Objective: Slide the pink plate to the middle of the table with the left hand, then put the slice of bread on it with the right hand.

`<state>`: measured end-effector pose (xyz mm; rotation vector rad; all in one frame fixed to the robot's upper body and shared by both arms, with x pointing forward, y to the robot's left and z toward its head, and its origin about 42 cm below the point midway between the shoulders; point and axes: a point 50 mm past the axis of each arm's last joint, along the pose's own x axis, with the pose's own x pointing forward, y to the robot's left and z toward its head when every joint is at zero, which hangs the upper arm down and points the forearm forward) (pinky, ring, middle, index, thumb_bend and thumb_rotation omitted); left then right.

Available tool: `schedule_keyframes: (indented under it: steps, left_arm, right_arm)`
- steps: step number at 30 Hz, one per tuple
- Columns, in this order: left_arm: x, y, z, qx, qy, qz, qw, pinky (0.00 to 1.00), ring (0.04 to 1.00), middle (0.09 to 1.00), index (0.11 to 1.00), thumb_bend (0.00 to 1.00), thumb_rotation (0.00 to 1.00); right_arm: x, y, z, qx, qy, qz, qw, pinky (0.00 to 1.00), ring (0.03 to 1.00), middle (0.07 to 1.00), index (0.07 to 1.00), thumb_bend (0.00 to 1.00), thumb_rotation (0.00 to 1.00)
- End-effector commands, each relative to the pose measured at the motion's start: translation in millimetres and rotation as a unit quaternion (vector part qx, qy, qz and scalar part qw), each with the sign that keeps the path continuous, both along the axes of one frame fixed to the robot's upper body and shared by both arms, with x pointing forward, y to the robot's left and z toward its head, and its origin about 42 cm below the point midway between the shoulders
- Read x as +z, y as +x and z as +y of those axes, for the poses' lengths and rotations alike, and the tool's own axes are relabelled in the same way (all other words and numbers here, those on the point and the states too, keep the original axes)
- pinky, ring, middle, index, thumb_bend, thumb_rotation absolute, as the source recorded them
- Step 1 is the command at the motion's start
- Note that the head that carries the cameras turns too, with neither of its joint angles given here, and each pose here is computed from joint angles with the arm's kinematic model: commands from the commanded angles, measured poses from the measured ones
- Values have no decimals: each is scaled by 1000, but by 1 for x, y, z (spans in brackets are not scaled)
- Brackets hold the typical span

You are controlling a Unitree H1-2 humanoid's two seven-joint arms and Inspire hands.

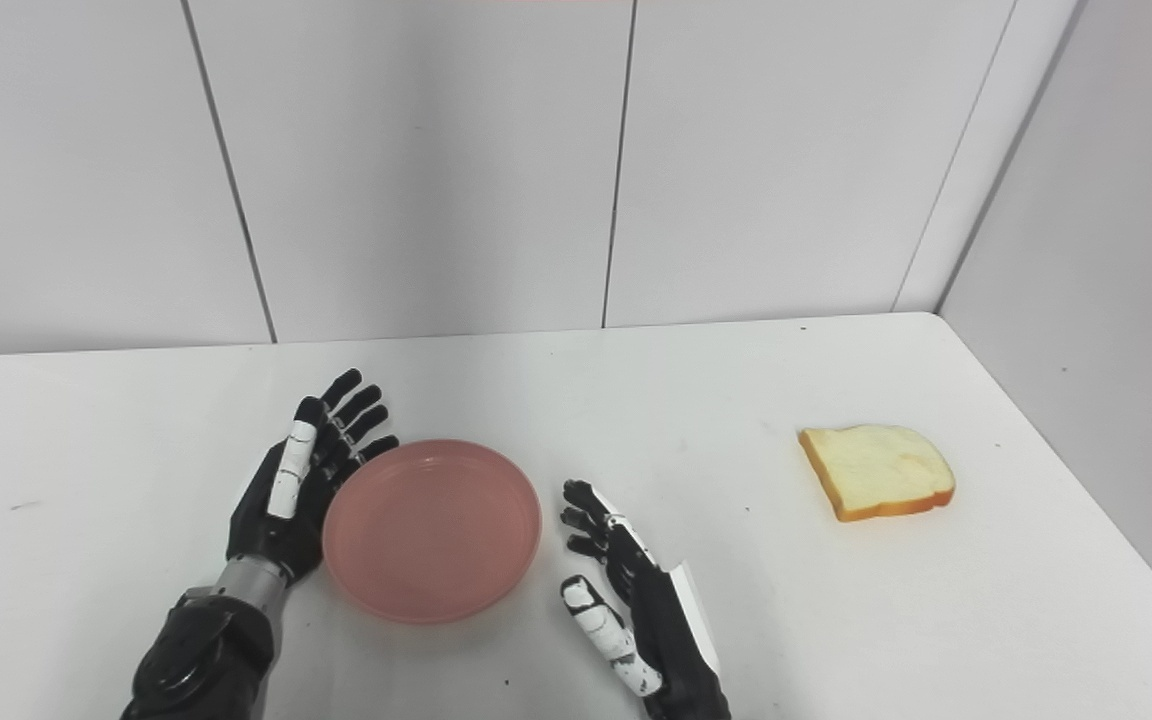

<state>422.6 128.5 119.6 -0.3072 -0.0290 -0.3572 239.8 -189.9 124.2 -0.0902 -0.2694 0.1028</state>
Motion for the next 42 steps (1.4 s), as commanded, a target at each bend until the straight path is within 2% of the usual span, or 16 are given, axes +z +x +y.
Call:
schedule_keyframes:
  steps: [1,6,12,18,24,30,32,36,42]
  left_arm:
    - [-17,-11,-7,-11,3,30,999,787,903,889,887,916,759]
    - [-20,-15,-10,-24,9,38,999,784,907,897,887,904,753]
    - [-30,-14,-8,-30,13,48,998,833,910,891,869,893,732]
    - [-31,-11,-3,-29,21,47,998,825,915,896,870,871,739]
    - [-35,-13,-5,-35,12,56,998,850,922,901,869,896,726]
    - [-36,-14,-8,-35,11,57,998,858,922,904,875,888,729]
    - [-37,-13,-9,-35,14,56,998,844,918,901,873,889,734]
    - [-37,-13,-11,-35,21,53,998,831,915,897,874,875,751]
    - [-40,-12,-12,-34,18,54,998,840,916,896,877,877,745]
  right_arm:
    - [-9,-10,22,-7,38,25,999,825,851,884,866,792,871]
    - [-3,-10,20,-16,40,16,999,831,860,893,867,792,863]
    - [26,-7,4,-39,57,-25,997,834,875,901,877,833,861]
    - [73,12,-50,-64,4,-87,994,857,896,911,900,835,818]
    - [109,33,-101,-84,-106,-129,982,827,886,898,923,830,841]
    - [132,48,-147,-108,-171,-125,971,813,875,896,931,928,824]
    - [140,52,-162,-108,-196,-125,967,802,889,915,946,931,775]
    - [158,62,-193,-114,-264,-128,949,857,900,936,959,942,721]
    - [177,85,-227,-107,-302,-89,943,887,897,913,953,966,691]
